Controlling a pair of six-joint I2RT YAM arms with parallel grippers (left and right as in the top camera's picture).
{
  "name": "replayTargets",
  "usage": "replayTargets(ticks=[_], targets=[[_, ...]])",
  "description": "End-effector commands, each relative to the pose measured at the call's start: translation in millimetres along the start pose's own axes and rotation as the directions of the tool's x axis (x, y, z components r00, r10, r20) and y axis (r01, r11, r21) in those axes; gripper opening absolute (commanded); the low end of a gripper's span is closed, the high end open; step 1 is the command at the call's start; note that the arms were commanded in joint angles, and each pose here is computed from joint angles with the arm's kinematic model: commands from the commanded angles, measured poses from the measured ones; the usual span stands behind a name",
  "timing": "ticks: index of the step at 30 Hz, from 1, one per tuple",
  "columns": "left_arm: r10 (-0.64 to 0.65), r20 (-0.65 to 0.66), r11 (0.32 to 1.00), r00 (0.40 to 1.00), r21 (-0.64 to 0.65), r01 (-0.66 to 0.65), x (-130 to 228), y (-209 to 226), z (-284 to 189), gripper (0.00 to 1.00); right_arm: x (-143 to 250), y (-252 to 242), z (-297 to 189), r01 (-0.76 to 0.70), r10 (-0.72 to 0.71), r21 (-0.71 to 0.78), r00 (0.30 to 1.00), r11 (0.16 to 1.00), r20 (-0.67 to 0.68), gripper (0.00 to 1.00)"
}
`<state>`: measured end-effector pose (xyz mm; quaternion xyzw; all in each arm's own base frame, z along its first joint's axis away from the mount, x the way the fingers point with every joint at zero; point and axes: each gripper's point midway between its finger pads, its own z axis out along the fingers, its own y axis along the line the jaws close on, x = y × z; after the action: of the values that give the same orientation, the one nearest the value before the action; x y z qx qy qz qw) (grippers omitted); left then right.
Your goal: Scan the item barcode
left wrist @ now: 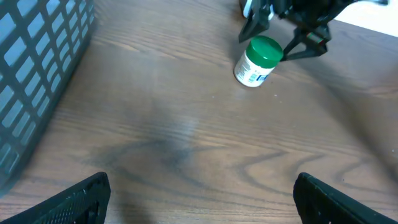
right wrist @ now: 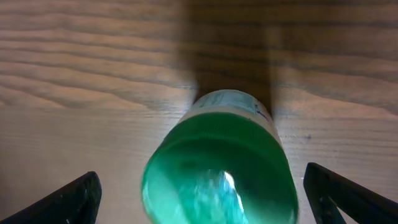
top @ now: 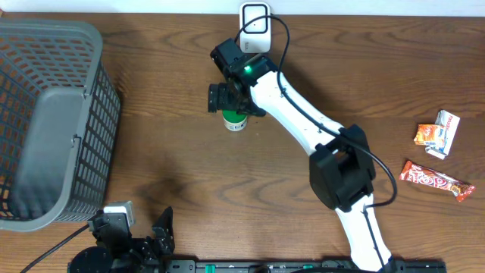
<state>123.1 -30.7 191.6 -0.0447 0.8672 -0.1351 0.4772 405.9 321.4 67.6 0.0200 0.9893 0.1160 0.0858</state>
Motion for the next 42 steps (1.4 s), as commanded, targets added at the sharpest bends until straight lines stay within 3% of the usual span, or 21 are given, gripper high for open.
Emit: replayTargets(ticks=[1, 14, 28, 37, 42], targets=[[0.005, -0.002, 1.000, 1.000, 0.014, -0.005, 1, -2, 0, 0.94, 7, -3, 21, 0.000, 0.001, 0.021, 0.999, 1.000, -0.034, 0.99], [0.004, -0.002, 1.000, 1.000, 0.014, -0.004, 1, -2, 0, 0.94, 10, -10, 37, -0.019, 0.021, 0.061, 0.999, 0.998, -0.042, 0.99], [0.005, -0.002, 1.000, 1.000, 0.014, -0.005, 1, -2, 0, 0.94, 25, -21, 63, -0.079, 0.090, 0.118, 0.992, 0.990, -0.092, 0.88], [0.004, -0.002, 1.000, 1.000, 0.014, -0.004, 1, -2, 0, 0.94, 27, -21, 63, -0.176, 0.188, 0.130, 0.978, 0.976, -0.089, 0.72], [0.004, -0.002, 1.000, 1.000, 0.014, -0.004, 1, -2, 0, 0.95, 22, -18, 63, -0.094, 0.103, 0.105, 0.991, 0.990, -0.082, 0.76]])
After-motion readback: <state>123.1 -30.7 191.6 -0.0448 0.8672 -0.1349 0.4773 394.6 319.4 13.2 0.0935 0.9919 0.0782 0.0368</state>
